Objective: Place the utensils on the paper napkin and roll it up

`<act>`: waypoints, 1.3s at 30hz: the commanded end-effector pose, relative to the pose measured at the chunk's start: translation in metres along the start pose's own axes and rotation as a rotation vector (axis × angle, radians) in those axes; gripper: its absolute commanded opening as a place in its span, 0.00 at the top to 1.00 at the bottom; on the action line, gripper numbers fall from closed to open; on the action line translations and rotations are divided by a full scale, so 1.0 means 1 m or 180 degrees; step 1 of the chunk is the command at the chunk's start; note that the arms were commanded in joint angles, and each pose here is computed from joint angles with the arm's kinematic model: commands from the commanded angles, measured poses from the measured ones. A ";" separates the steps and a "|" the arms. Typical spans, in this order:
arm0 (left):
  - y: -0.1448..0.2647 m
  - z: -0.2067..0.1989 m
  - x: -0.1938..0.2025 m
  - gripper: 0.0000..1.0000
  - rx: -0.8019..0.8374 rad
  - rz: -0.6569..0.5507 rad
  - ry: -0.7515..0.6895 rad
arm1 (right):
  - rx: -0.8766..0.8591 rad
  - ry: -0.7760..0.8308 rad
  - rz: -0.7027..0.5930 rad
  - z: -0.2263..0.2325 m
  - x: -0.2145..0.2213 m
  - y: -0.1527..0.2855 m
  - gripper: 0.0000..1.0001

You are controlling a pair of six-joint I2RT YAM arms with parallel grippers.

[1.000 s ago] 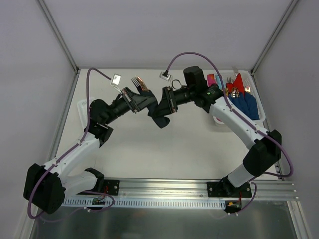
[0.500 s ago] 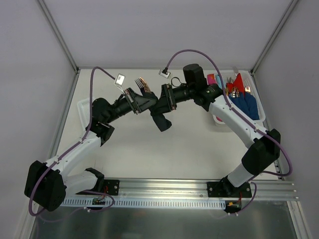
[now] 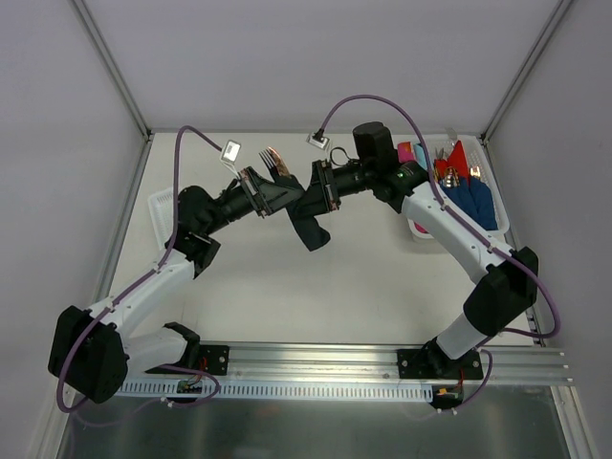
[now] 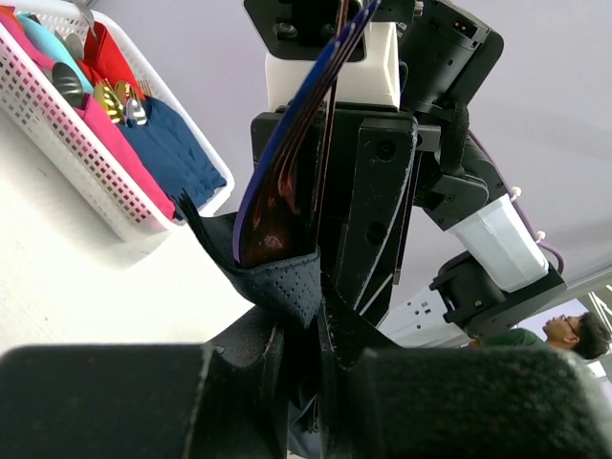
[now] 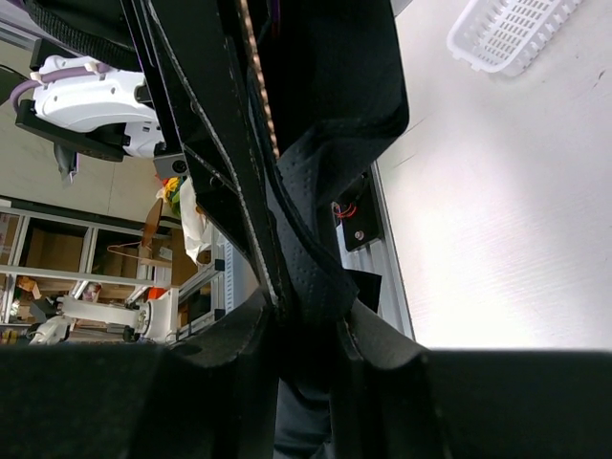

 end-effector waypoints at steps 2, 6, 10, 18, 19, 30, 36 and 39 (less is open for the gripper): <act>-0.005 -0.027 -0.006 1.00 0.0299 0.0033 -0.0277 | -0.0129 0.0193 -0.0063 0.012 -0.004 0.004 1.00; -0.002 -0.030 -0.009 0.62 0.0066 -0.0032 -0.0466 | -0.0042 0.0366 -0.0124 0.019 -0.004 0.011 1.00; 0.006 -0.034 -0.015 0.01 -0.0210 -0.0209 -0.0739 | 0.0129 0.0436 -0.0192 0.020 -0.005 0.026 1.00; 0.027 -0.031 -0.019 0.01 -0.0499 -0.0426 -0.0882 | 0.0722 0.0387 -0.0277 -0.002 0.008 0.086 1.00; 0.028 -0.030 -0.018 0.01 -0.0518 -0.0402 -0.0886 | 0.0765 0.0388 -0.0272 -0.003 0.010 0.093 1.00; 0.031 -0.011 -0.004 0.01 -0.0581 -0.0013 -0.0818 | 0.1683 0.0180 -0.0024 -0.058 0.055 0.221 1.00; 0.032 -0.003 -0.001 0.01 -0.0627 0.0023 -0.0783 | 0.1902 -0.0014 0.0047 -0.090 0.070 0.280 1.00; 0.032 0.001 -0.001 0.01 -0.0646 0.0020 -0.0773 | 0.1889 -0.0173 -0.0075 -0.111 0.072 0.300 1.00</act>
Point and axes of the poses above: each gripper's point midway between its finger pads, its own y axis back along the fingers, its own z axis along the line the jaws close on, x = y × z, the point moved 8 cm from there along y, back along the fingers, and after that the axes turned 14 degrees about y, right-handed, at the moved point
